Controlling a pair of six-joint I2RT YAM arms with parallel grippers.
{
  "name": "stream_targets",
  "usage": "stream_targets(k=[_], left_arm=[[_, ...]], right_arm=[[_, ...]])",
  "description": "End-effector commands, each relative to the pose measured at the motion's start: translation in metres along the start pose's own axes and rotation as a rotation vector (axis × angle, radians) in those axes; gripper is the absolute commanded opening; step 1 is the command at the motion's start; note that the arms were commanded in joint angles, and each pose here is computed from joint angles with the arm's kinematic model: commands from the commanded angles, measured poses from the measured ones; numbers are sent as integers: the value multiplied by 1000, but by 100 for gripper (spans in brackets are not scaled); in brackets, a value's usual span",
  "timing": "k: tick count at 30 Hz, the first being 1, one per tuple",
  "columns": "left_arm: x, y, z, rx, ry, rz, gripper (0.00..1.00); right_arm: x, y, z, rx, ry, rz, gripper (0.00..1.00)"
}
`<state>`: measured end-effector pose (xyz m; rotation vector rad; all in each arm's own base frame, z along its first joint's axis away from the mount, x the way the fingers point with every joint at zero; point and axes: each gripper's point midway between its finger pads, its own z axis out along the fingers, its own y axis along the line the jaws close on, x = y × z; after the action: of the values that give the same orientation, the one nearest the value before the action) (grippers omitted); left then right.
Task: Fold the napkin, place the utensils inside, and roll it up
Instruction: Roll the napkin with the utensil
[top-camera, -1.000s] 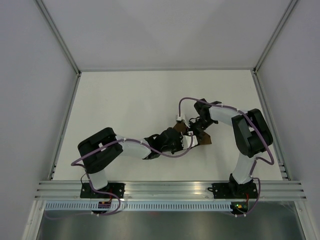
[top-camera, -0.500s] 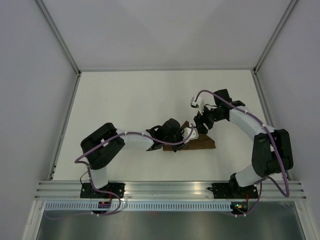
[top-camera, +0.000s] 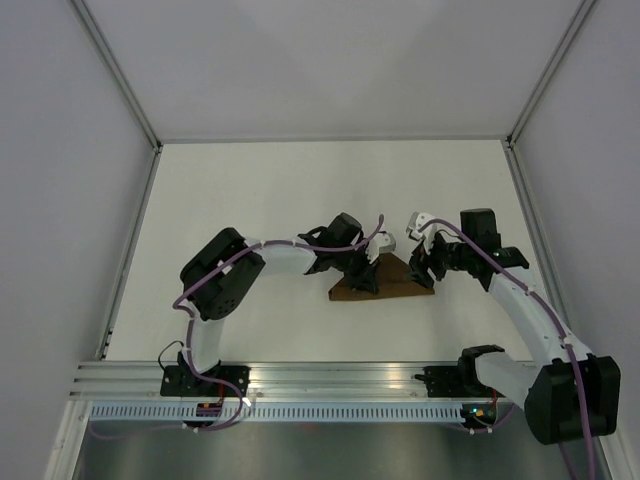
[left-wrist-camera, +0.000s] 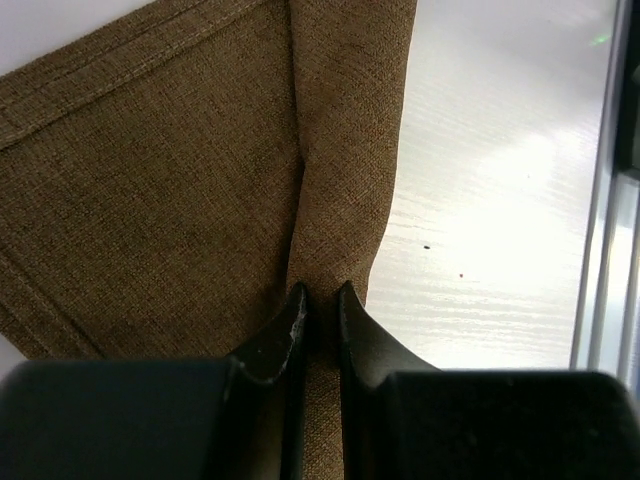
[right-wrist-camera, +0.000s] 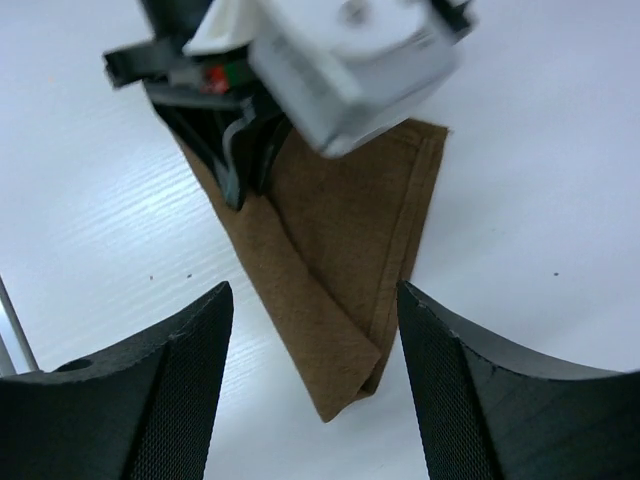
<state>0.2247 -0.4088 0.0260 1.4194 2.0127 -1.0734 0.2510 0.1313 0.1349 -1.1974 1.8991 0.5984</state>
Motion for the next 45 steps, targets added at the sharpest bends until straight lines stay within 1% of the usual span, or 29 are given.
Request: stream_targets(k=[1, 3, 4, 6, 7, 8, 10, 11, 13, 15, 22, 26, 27, 29, 30, 32, 33, 34, 35, 36, 37, 38, 39, 40, 44, 45], left_arm=[[90, -13, 6, 61, 275, -262, 2], [95, -9, 7, 63, 294, -298, 2], [96, -8, 8, 66, 298, -310, 2], [97, -5, 8, 74, 300, -343, 2], [96, -4, 8, 78, 299, -352, 2], [94, -4, 8, 86, 295, -366, 2], [97, -2, 9, 90, 304, -389, 2], [95, 0, 9, 90, 302, -391, 2], [96, 0, 10, 100, 306, -403, 2], [96, 1, 11, 101, 306, -410, 2], [94, 2, 11, 106, 309, -425, 3], [93, 2, 11, 110, 306, -430, 3], [94, 2, 10, 113, 307, -435, 4], [93, -1, 9, 123, 307, -437, 6], [92, -1, 9, 124, 303, -434, 7], [91, -1, 8, 126, 301, -436, 12], [91, -1, 8, 123, 301, -434, 17], [90, -1, 8, 124, 299, -431, 19], [88, 0, 8, 121, 295, -429, 22], [87, 0, 7, 120, 291, -427, 25], [84, 1, 7, 111, 287, -419, 31], [81, 2, 6, 103, 280, -443, 33], [76, 1, 4, 100, 267, -439, 39], [72, 3, 3, 85, 253, -442, 42], [53, 8, -6, 45, 188, -418, 47], [48, 9, -8, 37, 174, -408, 50]], right_arm=[[20, 14, 7, -2, -4, -118, 72], [24, 13, 8, 44, -10, -179, 73], [41, 20, 15, 44, 33, -197, 73], [41, 20, 21, 76, 30, -252, 75], [51, 31, 29, 53, 53, -274, 75], [51, 27, 32, 83, 64, -302, 74], [61, 38, 44, 53, 87, -329, 75], [58, 38, 48, 61, 76, -343, 75], [63, 42, 56, 61, 101, -369, 75], [61, 37, 60, 100, 103, -400, 75], [62, 49, 74, 75, 129, -458, 73], [73, 52, 79, 54, 170, -466, 66], [76, 52, 80, 51, 179, -465, 61], [83, 52, 81, 46, 204, -464, 55], [85, 52, 81, 45, 211, -462, 49], [87, 53, 81, 37, 219, -450, 38], [87, 54, 81, 34, 221, -450, 34], [86, 53, 81, 37, 221, -450, 31], [89, 54, 81, 27, 234, -447, 24], [90, 54, 80, 23, 246, -445, 21], [88, 53, 81, 22, 248, -443, 19], [91, 54, 81, 12, 263, -439, 15], [90, 54, 81, 5, 264, -438, 14], [91, 56, 82, -3, 267, -435, 13], [93, 60, 84, -35, 282, -405, 4], [91, 60, 85, -40, 282, -399, 3]])
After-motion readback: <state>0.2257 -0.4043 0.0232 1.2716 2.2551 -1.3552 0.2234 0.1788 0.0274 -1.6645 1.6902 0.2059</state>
